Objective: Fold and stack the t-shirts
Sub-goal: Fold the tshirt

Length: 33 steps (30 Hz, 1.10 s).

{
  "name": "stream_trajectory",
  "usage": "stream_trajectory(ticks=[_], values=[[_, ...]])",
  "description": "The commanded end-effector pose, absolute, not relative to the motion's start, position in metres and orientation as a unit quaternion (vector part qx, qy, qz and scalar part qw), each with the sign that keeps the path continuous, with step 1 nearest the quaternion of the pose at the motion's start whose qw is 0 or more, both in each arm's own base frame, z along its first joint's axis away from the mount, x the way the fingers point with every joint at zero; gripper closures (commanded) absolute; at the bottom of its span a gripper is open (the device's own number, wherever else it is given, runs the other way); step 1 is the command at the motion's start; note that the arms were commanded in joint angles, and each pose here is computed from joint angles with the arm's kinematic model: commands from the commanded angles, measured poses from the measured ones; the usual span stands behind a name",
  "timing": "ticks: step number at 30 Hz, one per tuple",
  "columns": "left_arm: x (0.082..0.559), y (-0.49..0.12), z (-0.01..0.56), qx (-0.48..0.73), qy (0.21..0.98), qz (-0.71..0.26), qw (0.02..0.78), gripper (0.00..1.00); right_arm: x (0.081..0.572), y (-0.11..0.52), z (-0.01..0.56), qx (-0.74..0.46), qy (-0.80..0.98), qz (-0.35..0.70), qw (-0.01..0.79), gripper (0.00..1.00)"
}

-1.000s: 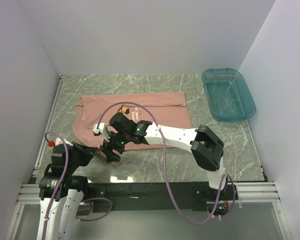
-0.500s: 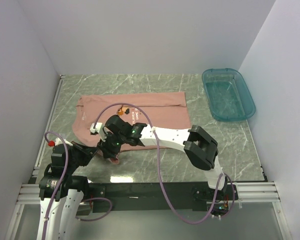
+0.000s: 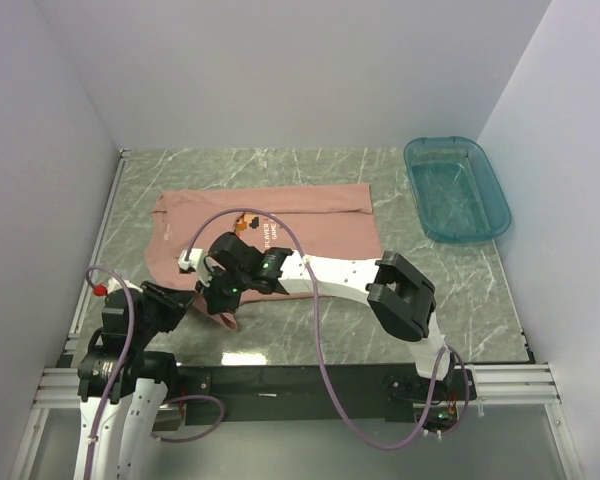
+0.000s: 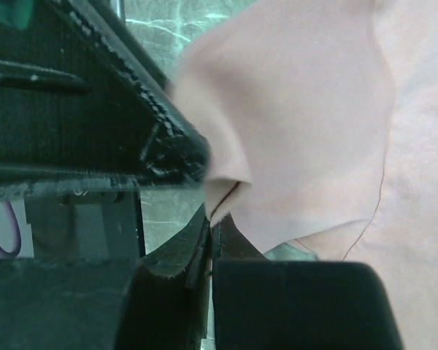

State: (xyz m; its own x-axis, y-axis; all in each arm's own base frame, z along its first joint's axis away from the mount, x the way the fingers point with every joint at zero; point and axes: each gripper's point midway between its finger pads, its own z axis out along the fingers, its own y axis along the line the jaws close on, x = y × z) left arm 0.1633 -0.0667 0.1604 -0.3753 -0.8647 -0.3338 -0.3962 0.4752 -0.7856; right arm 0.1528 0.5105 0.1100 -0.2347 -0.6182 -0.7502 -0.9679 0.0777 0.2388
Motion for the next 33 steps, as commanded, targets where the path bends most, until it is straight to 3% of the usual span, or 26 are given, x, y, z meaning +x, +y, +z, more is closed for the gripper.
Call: stream_trajectory(ticks=[1,2,3,5,9,14,21,28,29,33], values=[[0.164,-0.060,0.172,-0.429,0.756,-0.301,0.392,0.49,0.147,0.519,0.141,-0.580,0.667,0.385,0.265,1.00],[0.163,-0.058,0.173,-0.435,0.755,-0.297,0.391,0.22,0.148,0.519,0.140,-0.580,0.667,0.384,0.267,1.00],[0.163,-0.056,0.171,-0.440,0.756,-0.290,0.388,0.15,0.149,0.518,0.139,-0.581,0.668,0.380,0.268,1.00],[0.161,-0.054,0.169,-0.445,0.758,-0.281,0.385,0.07,0.150,0.518,0.141,-0.581,0.667,0.380,0.270,1.00],[0.161,-0.052,0.162,-0.457,0.761,-0.272,0.373,0.07,0.150,0.517,0.140,-0.583,0.667,0.378,0.270,1.00],[0.159,-0.051,0.154,-0.477,0.760,-0.262,0.355,0.19,0.150,0.518,0.141,-0.581,0.669,0.377,0.271,1.00],[0.154,-0.050,0.148,-0.496,0.766,-0.246,0.326,0.25,0.154,0.520,0.142,-0.569,0.676,0.388,0.263,1.00],[0.161,-0.055,0.146,-0.498,0.759,-0.266,0.325,0.54,0.153,0.520,0.147,-0.562,0.677,0.402,0.255,1.00],[0.161,-0.055,0.146,-0.499,0.758,-0.265,0.327,0.62,0.154,0.521,0.148,-0.561,0.677,0.403,0.255,1.00],[0.161,-0.051,0.153,-0.500,0.752,-0.263,0.340,0.73,0.158,0.519,0.148,-0.556,0.680,0.407,0.252,1.00]])
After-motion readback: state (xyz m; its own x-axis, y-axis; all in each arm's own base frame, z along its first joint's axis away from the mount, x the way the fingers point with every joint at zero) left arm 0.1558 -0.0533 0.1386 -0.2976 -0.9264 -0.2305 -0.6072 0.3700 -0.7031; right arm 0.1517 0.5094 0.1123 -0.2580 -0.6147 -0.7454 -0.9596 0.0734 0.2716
